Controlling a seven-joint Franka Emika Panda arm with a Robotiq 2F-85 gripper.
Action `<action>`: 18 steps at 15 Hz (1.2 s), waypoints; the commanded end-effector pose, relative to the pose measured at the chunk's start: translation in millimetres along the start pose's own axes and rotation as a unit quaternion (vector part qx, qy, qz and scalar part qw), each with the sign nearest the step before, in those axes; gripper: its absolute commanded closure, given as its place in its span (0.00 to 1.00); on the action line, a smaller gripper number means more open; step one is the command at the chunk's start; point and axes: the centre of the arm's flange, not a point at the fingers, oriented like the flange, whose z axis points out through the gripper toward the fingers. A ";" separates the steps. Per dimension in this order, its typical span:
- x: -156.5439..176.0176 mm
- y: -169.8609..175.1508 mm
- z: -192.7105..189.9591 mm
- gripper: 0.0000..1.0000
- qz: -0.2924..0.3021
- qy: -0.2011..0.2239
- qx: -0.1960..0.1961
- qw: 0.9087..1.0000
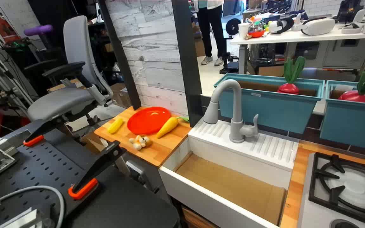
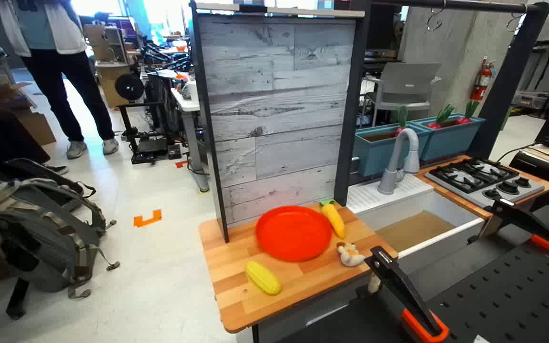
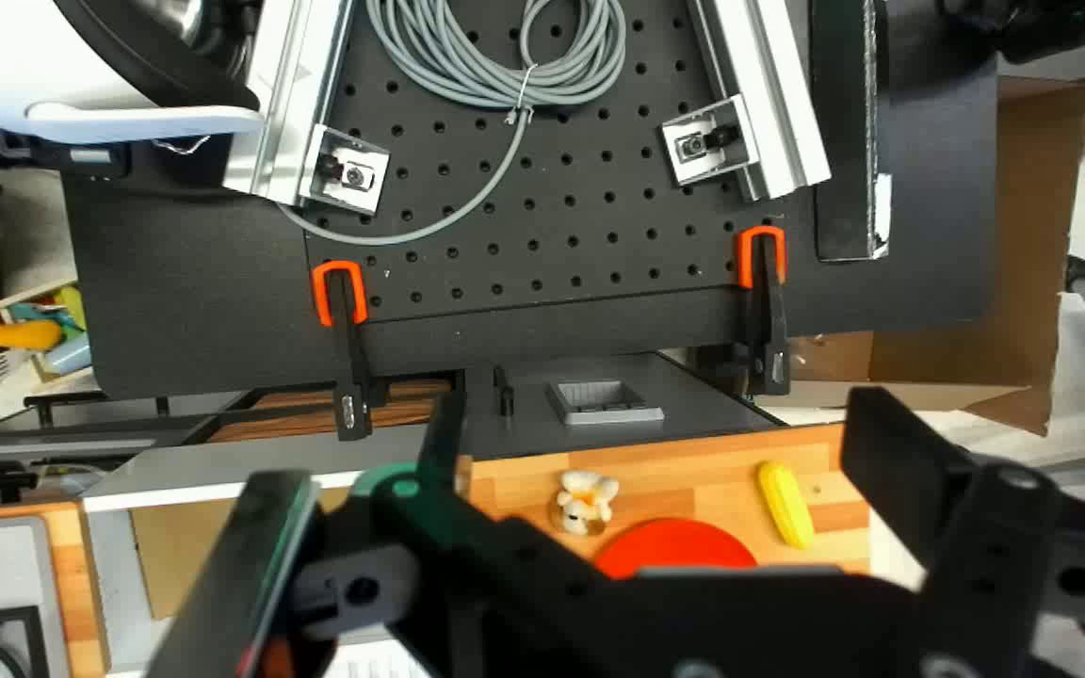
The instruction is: Turn the faucet to the left
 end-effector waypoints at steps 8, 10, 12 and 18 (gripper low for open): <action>0.0 0.0 0.0 0.00 0.000 0.000 0.000 1.000; 0.0 0.0 0.0 0.00 0.000 0.000 0.000 1.000; 4.4 3.9 -0.5 0.00 0.011 0.008 0.005 1.000; 43.2 24.3 2.5 0.00 0.056 0.031 0.015 0.998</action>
